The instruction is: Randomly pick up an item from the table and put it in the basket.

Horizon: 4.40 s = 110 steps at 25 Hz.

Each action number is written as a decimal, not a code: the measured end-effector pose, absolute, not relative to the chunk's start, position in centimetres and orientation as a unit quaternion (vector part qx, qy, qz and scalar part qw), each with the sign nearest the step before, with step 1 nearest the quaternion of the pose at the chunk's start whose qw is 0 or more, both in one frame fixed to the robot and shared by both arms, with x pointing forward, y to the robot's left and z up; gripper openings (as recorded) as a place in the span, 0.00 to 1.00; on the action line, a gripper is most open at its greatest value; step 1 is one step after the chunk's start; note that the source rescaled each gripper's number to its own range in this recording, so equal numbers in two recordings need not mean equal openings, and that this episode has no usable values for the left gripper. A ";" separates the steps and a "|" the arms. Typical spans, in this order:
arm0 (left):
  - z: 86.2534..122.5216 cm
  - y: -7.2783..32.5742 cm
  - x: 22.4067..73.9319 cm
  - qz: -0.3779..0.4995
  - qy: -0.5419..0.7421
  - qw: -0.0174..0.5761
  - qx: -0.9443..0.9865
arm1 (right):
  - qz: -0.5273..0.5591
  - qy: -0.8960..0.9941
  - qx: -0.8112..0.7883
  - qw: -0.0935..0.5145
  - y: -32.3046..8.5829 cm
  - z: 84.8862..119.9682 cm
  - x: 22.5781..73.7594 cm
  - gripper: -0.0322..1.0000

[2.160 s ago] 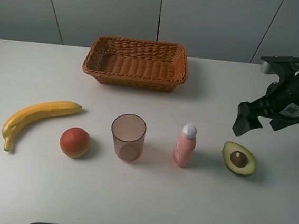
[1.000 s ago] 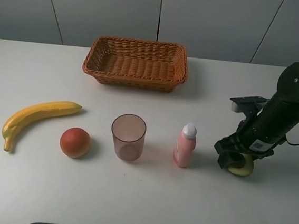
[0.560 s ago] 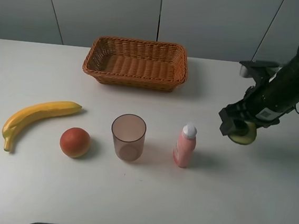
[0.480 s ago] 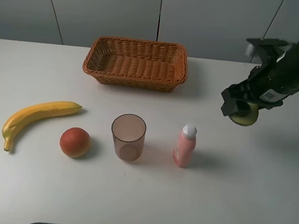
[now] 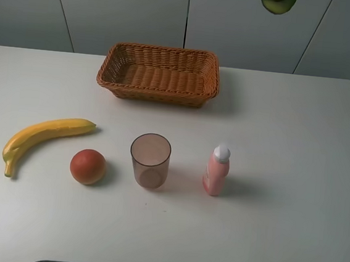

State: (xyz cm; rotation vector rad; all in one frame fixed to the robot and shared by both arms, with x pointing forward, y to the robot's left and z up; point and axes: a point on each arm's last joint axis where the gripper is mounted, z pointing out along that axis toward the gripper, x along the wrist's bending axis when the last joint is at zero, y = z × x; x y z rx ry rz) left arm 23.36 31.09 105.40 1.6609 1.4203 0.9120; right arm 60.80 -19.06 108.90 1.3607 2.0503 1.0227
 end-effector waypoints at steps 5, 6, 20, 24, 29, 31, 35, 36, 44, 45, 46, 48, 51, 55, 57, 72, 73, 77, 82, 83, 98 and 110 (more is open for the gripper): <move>105.4 31.1 23.4 0.357 0.555 0.377 0.650 | 0.359 0.790 0.448 0.214 -13.9 104.9 64.6 0.04; 105.4 31.1 23.4 0.357 0.555 0.377 0.650 | 0.354 0.797 0.443 0.206 -13.0 103.7 65.3 0.04; 105.4 31.1 23.4 0.357 0.555 0.377 0.650 | 0.289 0.826 0.472 0.109 -10.2 92.8 67.7 0.04; 105.4 31.1 23.4 0.357 0.555 0.377 0.650 | 0.286 0.827 0.473 0.101 -10.2 92.8 67.6 0.04; 105.4 31.1 23.4 0.356 0.556 0.378 0.649 | 0.275 0.844 0.450 0.097 -10.2 92.6 67.4 0.05; 105.4 31.1 23.4 0.356 0.556 0.378 0.649 | 0.274 0.846 0.447 0.095 -10.2 92.6 67.3 0.61; 105.4 31.1 23.4 0.356 0.556 0.378 0.649 | 0.276 0.845 0.448 0.089 -10.1 92.6 67.3 0.98; 105.4 31.1 23.4 0.356 0.556 0.378 0.649 | 0.276 0.846 0.447 0.089 -10.1 92.6 67.3 0.99; 105.4 31.1 23.4 0.356 0.556 0.378 0.649 | 0.288 0.853 0.417 0.122 -10.6 97.6 66.4 0.99; 105.4 31.1 23.4 0.356 0.556 0.378 0.649 | 0.291 0.855 0.409 0.132 -10.9 99.3 66.0 0.99; 105.4 31.1 23.4 0.356 0.556 0.378 0.649 | 0.295 0.855 0.405 0.137 -11.3 100.7 65.6 0.99; 105.4 31.1 23.4 0.356 0.556 0.378 0.649 | 0.296 0.855 0.396 0.153 -12.7 104.3 64.5 0.99; 105.4 31.1 23.4 0.356 0.556 0.378 0.649 | 0.280 0.857 0.398 0.167 -15.5 108.9 62.3 0.99; 105.4 31.1 23.4 0.356 0.556 0.378 0.649 | 0.251 0.854 0.417 0.181 -19.7 114.0 58.7 0.99; 105.4 31.1 23.4 0.356 0.556 0.378 0.649 | 0.235 0.848 0.433 0.194 -21.8 115.9 57.0 0.99; 105.4 31.1 23.4 0.356 0.556 0.378 0.649 | 0.242 0.756 0.527 0.304 -29.8 119.0 37.4 0.99; 105.4 31.1 23.4 0.356 0.556 0.378 0.649 | 0.249 0.750 0.527 0.314 -29.8 118.8 35.9 0.99; 105.4 31.1 23.4 0.356 0.556 0.378 0.649 | 0.280 0.730 0.523 0.340 -29.4 116.9 30.7 1.00; 105.4 31.1 23.4 0.356 0.556 0.378 0.649 | 0.309 0.708 0.523 0.361 -29.0 113.5 26.6 1.00; 105.4 31.1 23.4 0.356 0.556 0.378 0.649 | 0.314 0.703 0.524 0.363 -29.0 112.8 26.0 1.00; 105.4 31.1 23.4 0.357 0.555 0.377 0.650 | 0.359 0.645 0.561 0.374 -28.9 106.3 22.5 1.00; 105.4 31.1 23.4 0.357 0.555 0.377 0.650 | 0.347 0.634 0.583 0.371 -29.3 105.3 23.1 1.00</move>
